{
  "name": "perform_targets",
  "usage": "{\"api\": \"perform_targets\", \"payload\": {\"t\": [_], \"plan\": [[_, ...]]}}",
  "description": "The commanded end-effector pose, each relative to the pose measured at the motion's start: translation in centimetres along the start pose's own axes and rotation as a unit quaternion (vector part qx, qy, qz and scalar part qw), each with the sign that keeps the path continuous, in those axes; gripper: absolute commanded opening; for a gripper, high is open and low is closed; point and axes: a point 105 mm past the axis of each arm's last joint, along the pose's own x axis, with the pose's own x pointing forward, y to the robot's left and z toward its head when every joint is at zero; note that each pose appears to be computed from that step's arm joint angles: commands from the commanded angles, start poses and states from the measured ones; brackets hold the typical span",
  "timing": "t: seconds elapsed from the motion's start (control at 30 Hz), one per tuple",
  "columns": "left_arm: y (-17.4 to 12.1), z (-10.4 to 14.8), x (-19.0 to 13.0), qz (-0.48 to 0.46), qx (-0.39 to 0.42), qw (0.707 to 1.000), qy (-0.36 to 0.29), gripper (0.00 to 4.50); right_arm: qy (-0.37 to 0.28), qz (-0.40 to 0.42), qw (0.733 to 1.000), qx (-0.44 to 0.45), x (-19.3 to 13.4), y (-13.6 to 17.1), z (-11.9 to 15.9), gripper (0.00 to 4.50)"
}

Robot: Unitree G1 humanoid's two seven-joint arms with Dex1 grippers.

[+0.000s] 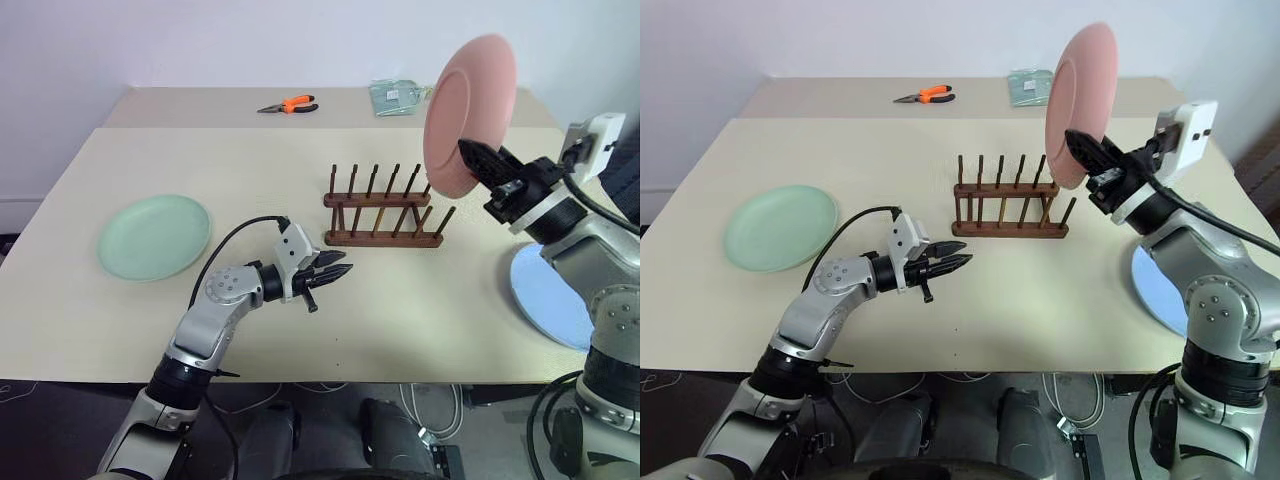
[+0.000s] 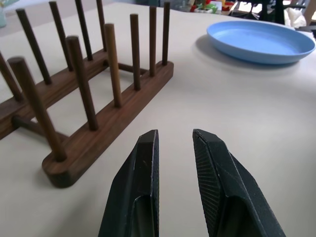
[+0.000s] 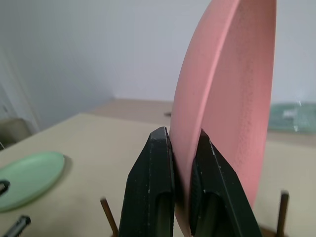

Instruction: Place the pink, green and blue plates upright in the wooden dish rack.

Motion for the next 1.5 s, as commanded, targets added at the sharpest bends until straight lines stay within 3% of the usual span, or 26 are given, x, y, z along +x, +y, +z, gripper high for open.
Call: {"api": "perform_targets", "payload": {"t": [0.03, 0.17, 0.27, 0.37, 0.43, 0.57, 0.7, 0.73, 0.77, 0.83, 0.93, 1.0, 1.07, 1.17, 1.37, 1.5], "plan": [[-0.2, 1.2, -0.2, 0.001, 0.01, 1.0, -0.021, 1.05, -0.006, -0.006, 1.0, 0.001, 0.1, 0.0, 0.2, 0.04], [-0.2, 1.3, -0.1, 0.002, 0.008, 1.0, -0.022, 1.05, 0.019, -0.032, 0.999, 0.02, 0.4, -1.4, -1.2, 0.04], [-0.2, 1.3, -0.1, 0.003, 0.007, 1.0, -0.022, 1.05, 0.025, -0.037, 0.999, 0.018, 0.6, -1.9, -1.3, 1.07], [-0.2, 1.2, -0.2, 0.002, 0.001, 1.0, -0.019, 1.05, 0.013, -0.068, 0.997, -0.043, 0.6, -2.9, -0.1, 2.5], [-0.3, 1.1, -0.4, -0.002, -0.005, 1.0, -0.017, 1.05, -0.002, -0.09, 0.993, -0.082, 0.2, -3.6, 1.0, 2.5], [0.2, 1.4, -1.4, 0.005, -0.015, 1.0, -0.025, 2.38, -0.014, -0.106, 0.985, -0.137, -1.5, -5.1, 3.5, 2.57], [6.5, 2.5, -4.9, 0.181, -0.015, 0.982, -0.047, 4.32, -0.023, -0.025, 0.979, -0.199, -1.7, -2.0, 5.9, 3.91], [8.2, 2.5, -6.1, 0.234, -0.015, 0.971, -0.046, 4.5, -0.018, 0.0, 0.978, -0.21, -1.4, -0.9, 5.8, 4.39], [9.2, 2.4, -6.9, 0.266, -0.016, 0.963, -0.045, 4.5, -0.014, 0.016, 0.976, -0.215, -1.3, -0.3, 5.7, 4.46], [13.0, 2.2, -10.7, 0.392, -0.025, 0.919, -0.037, 4.5, 0.01, 0.084, 0.966, -0.243, -0.7, 2.7, 4.4, 4.46], [17.8, 1.0, -20.2, 0.625, -0.052, 0.779, 0.005, 4.5, 0.057, 0.192, 0.945, -0.258, 0.3, 7.1, 0.4, 4.46], [18.2, -0.1, -24.4, 0.707, -0.068, 0.703, 0.037, 4.5, 0.076, 0.224, 0.936, -0.259, 0.8, 8.5, -1.8, 4.46], [17.6, -0.8, -26.6, 0.749, -0.1, 0.654, 0.035, 4.5, 0.09, 0.243, 0.93, -0.262, 1.3, 9.5, -3.8, 4.46], [16.4, -1.8, -28.2, 0.771, -0.145, 0.619, 0.03, 4.5, 0.1, 0.262, 0.924, -0.259, 1.6, 10.3, -5.7, 4.46], [13.7, -6.1, -26.9, 0.74, -0.329, 0.587, 0.003, 4.5, 0.101, 0.261, 0.926, -0.254, 2.1, 10.1, -6.7, 4.46], [13.2, -7.0, -25.9, 0.718, -0.4, 0.568, -0.047, 3.2, 0.103, 0.247, 0.927, -0.263, 2.4, 9.6, -6.9, 4.5]]}}
